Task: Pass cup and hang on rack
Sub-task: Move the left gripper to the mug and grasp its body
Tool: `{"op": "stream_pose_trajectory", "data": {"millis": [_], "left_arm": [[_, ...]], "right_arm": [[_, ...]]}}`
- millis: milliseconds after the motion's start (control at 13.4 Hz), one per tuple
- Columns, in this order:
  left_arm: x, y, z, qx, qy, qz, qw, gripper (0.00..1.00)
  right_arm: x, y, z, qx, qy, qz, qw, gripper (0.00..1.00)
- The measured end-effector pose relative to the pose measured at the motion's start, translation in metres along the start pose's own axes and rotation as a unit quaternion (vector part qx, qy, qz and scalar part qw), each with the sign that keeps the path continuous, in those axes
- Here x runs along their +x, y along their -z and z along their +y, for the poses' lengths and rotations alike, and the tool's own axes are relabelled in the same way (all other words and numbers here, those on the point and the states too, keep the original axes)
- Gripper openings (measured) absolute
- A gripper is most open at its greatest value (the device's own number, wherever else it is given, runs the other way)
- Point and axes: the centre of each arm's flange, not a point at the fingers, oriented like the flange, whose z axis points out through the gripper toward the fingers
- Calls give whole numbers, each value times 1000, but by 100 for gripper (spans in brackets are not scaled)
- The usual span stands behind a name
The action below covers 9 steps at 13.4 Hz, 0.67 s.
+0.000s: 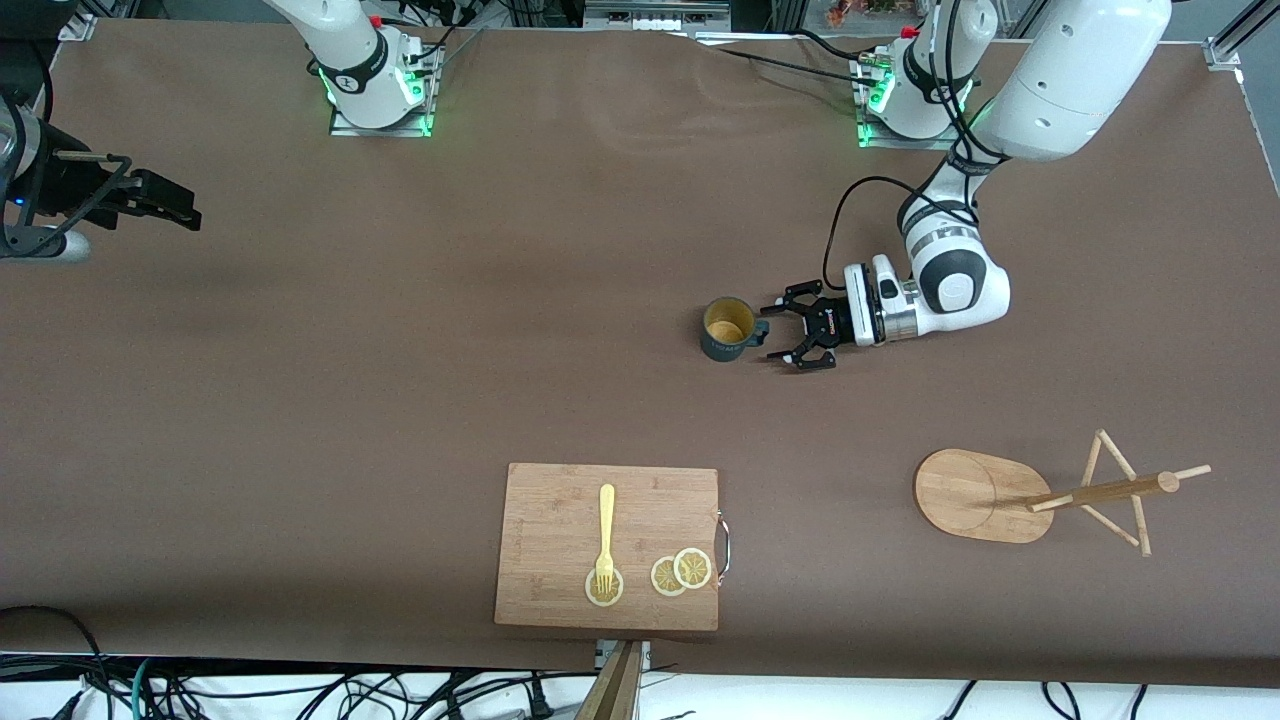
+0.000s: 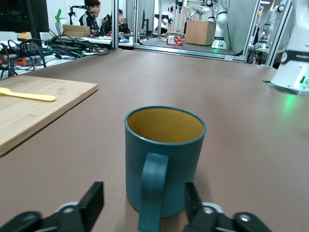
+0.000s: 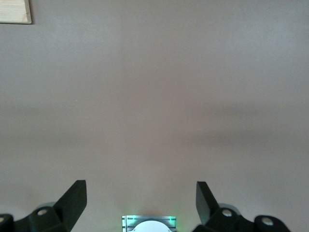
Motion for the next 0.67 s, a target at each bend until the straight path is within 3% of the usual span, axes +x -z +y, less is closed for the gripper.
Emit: {"op": "stream_pose_trajectory", "data": {"millis": [299,673], "left_arm": [[-7,-10,-8,-4,-3,16,1000,21],[-10,1,-21,6,1,37,999,20]], "right_arm": [[2,0,-4,-10,4,4,1000,100],[7,14,-4,-14,4,22,1000,100]]}}
